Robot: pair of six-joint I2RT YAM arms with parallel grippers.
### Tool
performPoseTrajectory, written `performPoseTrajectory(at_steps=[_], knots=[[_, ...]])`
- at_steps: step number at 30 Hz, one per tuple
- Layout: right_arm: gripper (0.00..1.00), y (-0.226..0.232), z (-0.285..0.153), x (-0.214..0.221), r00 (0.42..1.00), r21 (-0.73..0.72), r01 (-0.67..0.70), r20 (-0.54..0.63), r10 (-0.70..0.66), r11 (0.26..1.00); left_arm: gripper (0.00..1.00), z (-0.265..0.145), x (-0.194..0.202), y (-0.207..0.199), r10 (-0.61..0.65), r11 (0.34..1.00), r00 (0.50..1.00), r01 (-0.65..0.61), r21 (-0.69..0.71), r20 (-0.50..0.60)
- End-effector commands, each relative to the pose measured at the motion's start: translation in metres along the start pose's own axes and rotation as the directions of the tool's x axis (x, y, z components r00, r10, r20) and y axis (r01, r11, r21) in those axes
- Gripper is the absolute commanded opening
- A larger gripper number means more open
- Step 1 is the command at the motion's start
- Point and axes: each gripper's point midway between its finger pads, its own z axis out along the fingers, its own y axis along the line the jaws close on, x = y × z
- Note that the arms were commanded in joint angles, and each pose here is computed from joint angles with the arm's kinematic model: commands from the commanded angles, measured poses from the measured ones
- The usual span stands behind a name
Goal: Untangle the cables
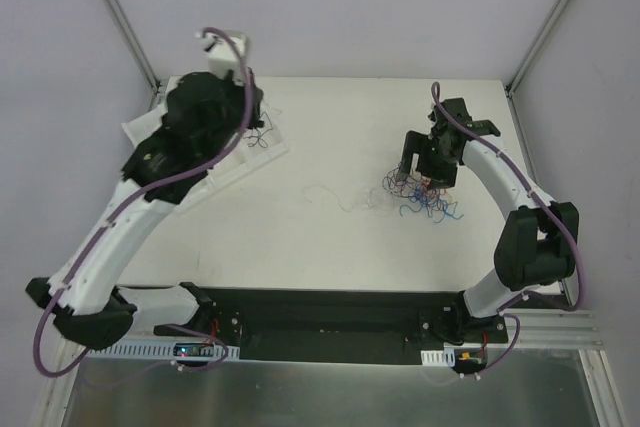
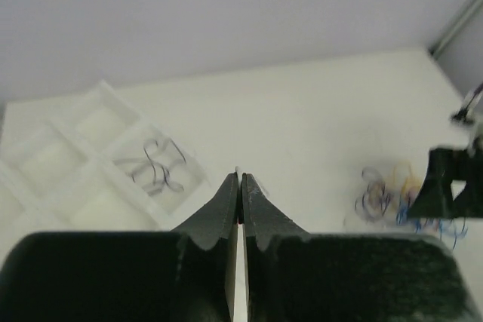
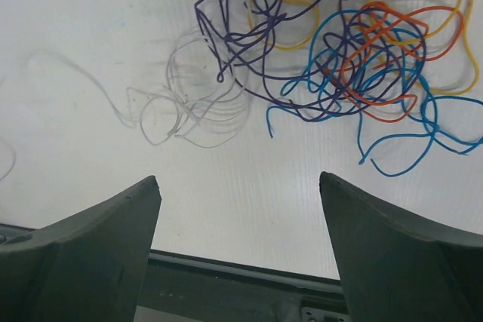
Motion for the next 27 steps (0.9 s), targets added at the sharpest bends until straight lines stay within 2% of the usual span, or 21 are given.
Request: performPoseTrajectory(at_steps=[1,4,6,9,10,12,15,18,22,27], knots=[[0.87,0.023,-0.006,0.018,1.000,-0.108,0.006,-0.030,-0.009,0.994,0.00,0.021,0.095,-0.036,-0.023,0.991,0.961,0.059,0.122,-0.275],[0.82,0.046,0.000,0.026,0.998,-0.201,-0.055,-0.049,0.046,0.978,0.00,0.028,0.153,-0.061,-0.025,0.966,0.893,0.138,0.220,-0.449],[0.74,0.057,0.004,0.029,0.994,-0.251,-0.100,-0.066,0.086,0.963,0.00,0.029,0.192,-0.080,-0.054,0.928,0.808,0.258,0.270,-0.586],[0.67,0.061,0.011,0.031,0.987,-0.274,-0.151,-0.090,0.131,0.950,0.00,0.031,0.244,-0.100,-0.063,0.872,0.653,0.404,0.277,-0.755],[0.58,0.063,0.013,0.031,0.986,-0.280,-0.157,-0.103,0.133,0.947,0.00,0.030,0.258,-0.107,-0.053,0.851,0.600,0.446,0.279,-0.799],[0.48,0.065,0.019,0.033,0.981,-0.283,-0.170,-0.135,0.136,0.944,0.00,0.032,0.279,-0.116,-0.030,0.827,0.530,0.490,0.277,-0.848],[0.45,0.065,0.027,0.031,0.977,-0.275,-0.180,-0.160,0.139,0.944,0.00,0.037,0.306,-0.124,-0.001,0.811,0.457,0.520,0.266,-0.890],[0.45,0.067,0.037,0.032,0.970,-0.274,-0.196,-0.193,0.146,0.942,0.00,0.044,0.318,-0.134,0.029,0.784,0.420,0.554,0.281,-0.907],[0.47,0.068,0.048,0.037,0.959,-0.262,-0.207,-0.246,0.142,0.943,0.00,0.058,0.337,-0.146,0.070,0.764,0.397,0.568,0.305,-0.915],[0.49,0.058,0.053,0.038,0.959,-0.228,-0.198,-0.247,0.140,0.953,0.00,0.078,0.351,-0.161,0.077,0.740,0.376,0.599,0.306,-0.923]])
